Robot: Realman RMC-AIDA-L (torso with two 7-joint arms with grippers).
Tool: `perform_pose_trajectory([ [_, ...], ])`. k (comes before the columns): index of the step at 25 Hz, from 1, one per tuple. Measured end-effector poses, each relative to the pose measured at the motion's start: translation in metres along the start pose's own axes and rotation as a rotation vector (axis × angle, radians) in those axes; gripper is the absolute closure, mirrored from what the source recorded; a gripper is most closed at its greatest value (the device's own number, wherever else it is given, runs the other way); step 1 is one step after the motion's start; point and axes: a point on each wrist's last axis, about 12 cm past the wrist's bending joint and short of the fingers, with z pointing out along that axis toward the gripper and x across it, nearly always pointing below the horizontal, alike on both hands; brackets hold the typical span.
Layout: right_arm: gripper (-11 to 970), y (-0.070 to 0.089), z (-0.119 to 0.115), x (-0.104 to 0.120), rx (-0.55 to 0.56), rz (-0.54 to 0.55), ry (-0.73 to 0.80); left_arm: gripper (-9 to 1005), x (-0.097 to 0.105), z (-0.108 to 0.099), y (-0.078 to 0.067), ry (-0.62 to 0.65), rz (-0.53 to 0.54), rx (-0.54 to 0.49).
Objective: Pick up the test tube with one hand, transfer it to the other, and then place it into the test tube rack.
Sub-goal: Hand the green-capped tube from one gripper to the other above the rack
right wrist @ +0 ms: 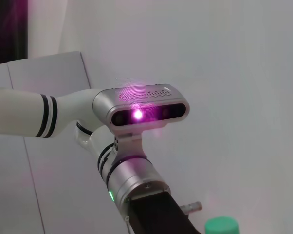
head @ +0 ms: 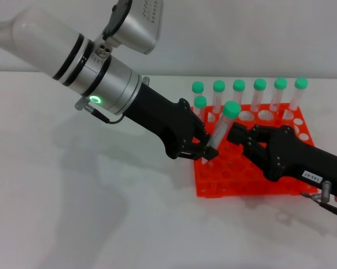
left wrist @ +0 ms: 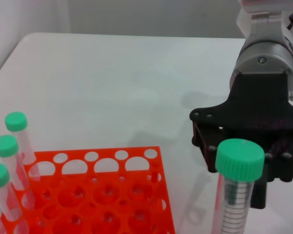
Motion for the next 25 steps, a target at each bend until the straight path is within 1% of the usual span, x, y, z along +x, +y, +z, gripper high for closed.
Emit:
perform_pose_trajectory([
  [1,932,0.0,-0.001,0.0,0.0,0.0,-0.001,793,0.0,0.0,0.0,0.0,-0.001,0.001],
  [9,790,0.0,-0.007,0.0,0.011,0.003,-0.008,792,0.001,0.0,-0.001,0.001,-0.003,0.003],
  [15,566,0.001,0.0,0.0,0.001,0.007,-0.004,792,-0.002,0.003,-0.001,0.0,0.006,0.014],
  [20,354,0.0,0.001,0.0,-0.003,0.006,-0.004,791,-0.004,0.007,-0.001,0.011,0.014,0.03],
  [25,197,0.0,0.001,0.0,0.001,0.007,-0.006,791,-0.004,0.011,-0.002,0.024,0.008,0.037],
])
